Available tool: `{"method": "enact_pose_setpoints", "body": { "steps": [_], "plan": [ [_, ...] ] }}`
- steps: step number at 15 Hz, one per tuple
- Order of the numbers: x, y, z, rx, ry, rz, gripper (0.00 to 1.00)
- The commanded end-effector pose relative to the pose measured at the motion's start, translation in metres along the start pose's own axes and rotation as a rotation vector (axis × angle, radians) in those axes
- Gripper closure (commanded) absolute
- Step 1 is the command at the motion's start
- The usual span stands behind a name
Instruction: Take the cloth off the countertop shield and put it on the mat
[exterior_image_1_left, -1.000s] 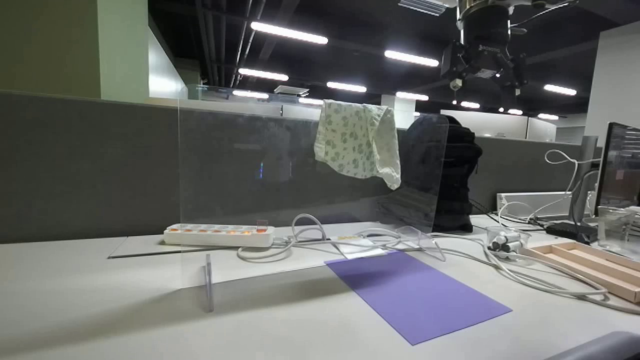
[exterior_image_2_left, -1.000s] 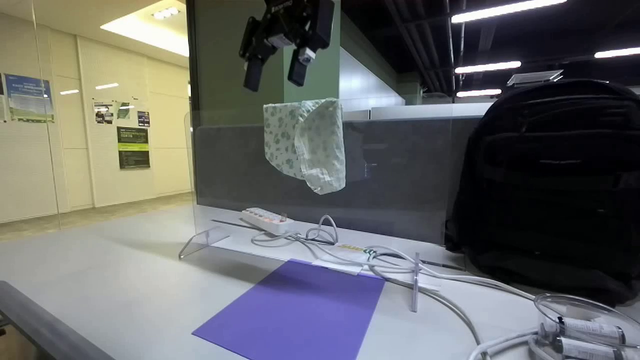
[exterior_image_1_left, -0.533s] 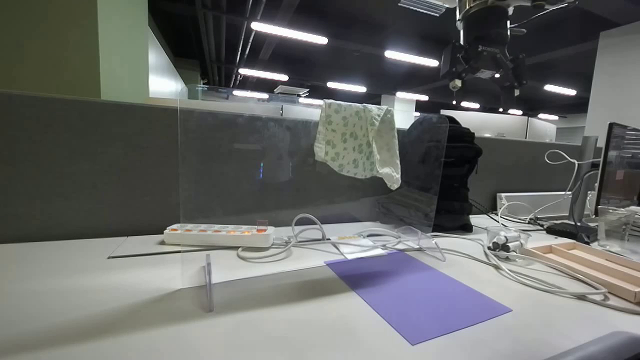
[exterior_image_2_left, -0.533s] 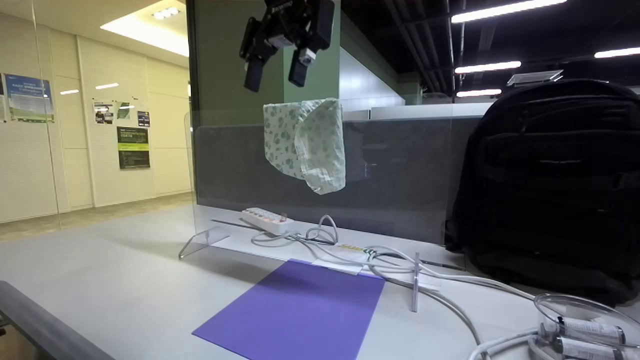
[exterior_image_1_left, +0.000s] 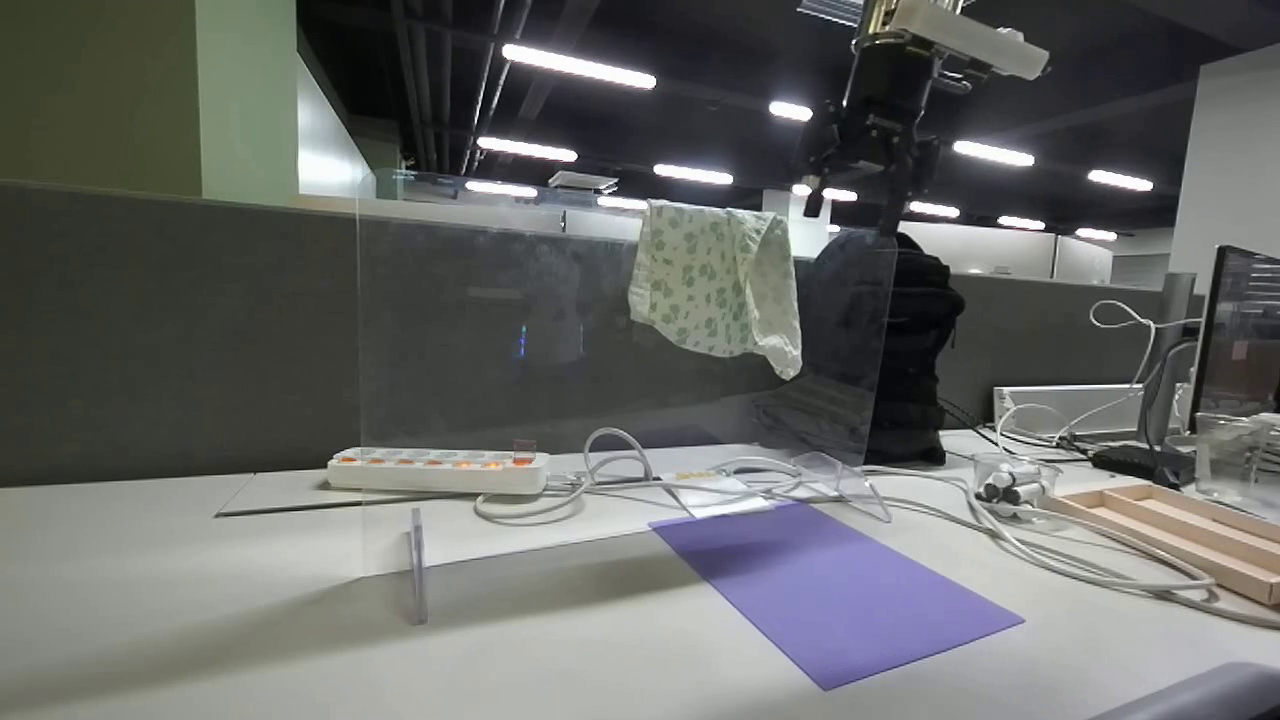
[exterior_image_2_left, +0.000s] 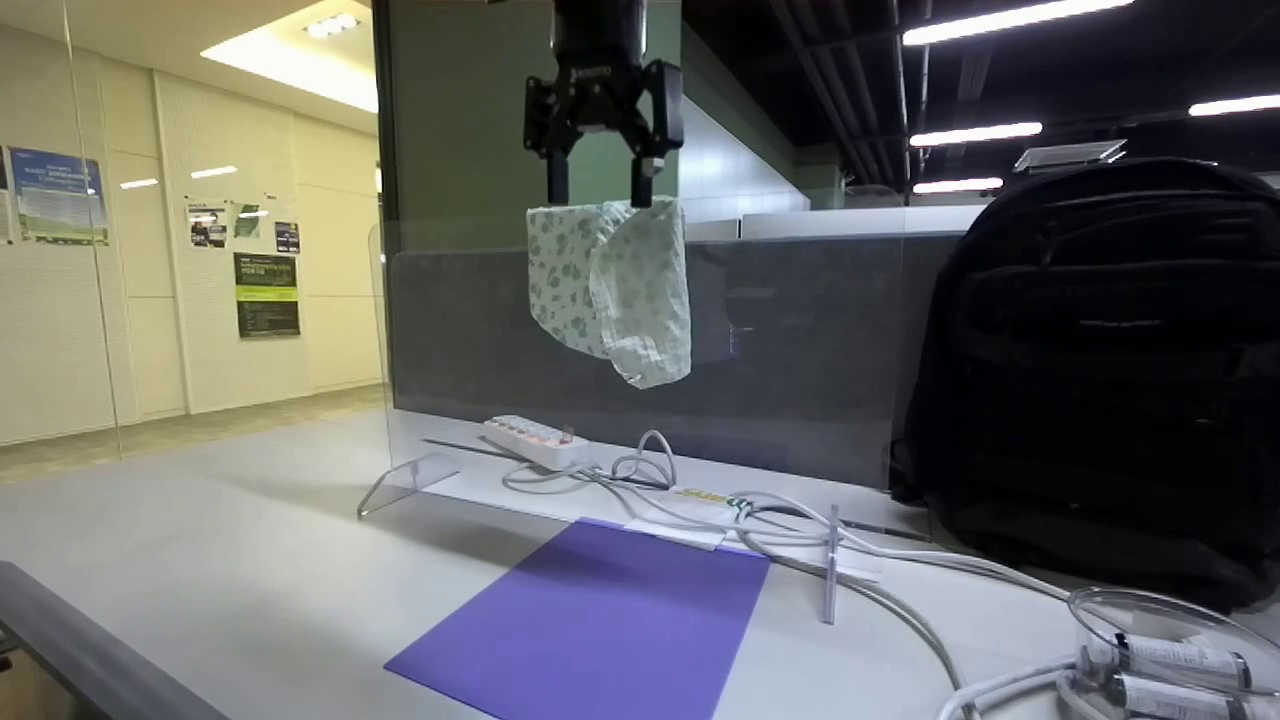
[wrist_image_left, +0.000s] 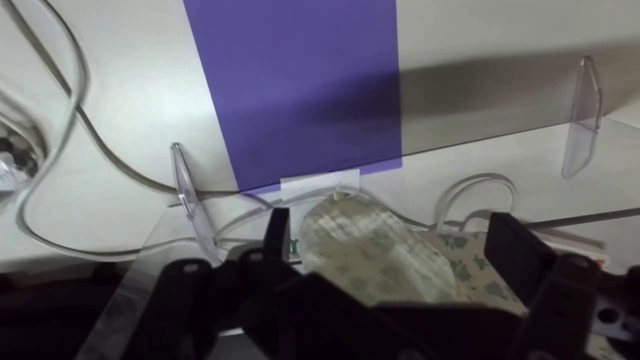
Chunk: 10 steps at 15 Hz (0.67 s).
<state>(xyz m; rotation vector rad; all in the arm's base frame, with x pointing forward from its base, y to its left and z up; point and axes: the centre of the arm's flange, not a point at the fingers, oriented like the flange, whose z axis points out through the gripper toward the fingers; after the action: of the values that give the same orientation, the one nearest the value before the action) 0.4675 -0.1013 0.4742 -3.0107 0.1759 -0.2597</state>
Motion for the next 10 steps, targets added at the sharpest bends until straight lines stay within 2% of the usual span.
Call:
{"method": "enact_pose_setpoints", "body": {
  "steps": [1, 5, 10],
  "plan": [
    [0.02, -0.029, 0.023, 0.047, 0.055, -0.093, 0.0],
    [0.031, -0.055, 0.039, 0.051, 0.102, -0.181, 0.0],
    [0.04, -0.064, 0.043, 0.02, 0.181, -0.252, 0.0]
  ]
}}
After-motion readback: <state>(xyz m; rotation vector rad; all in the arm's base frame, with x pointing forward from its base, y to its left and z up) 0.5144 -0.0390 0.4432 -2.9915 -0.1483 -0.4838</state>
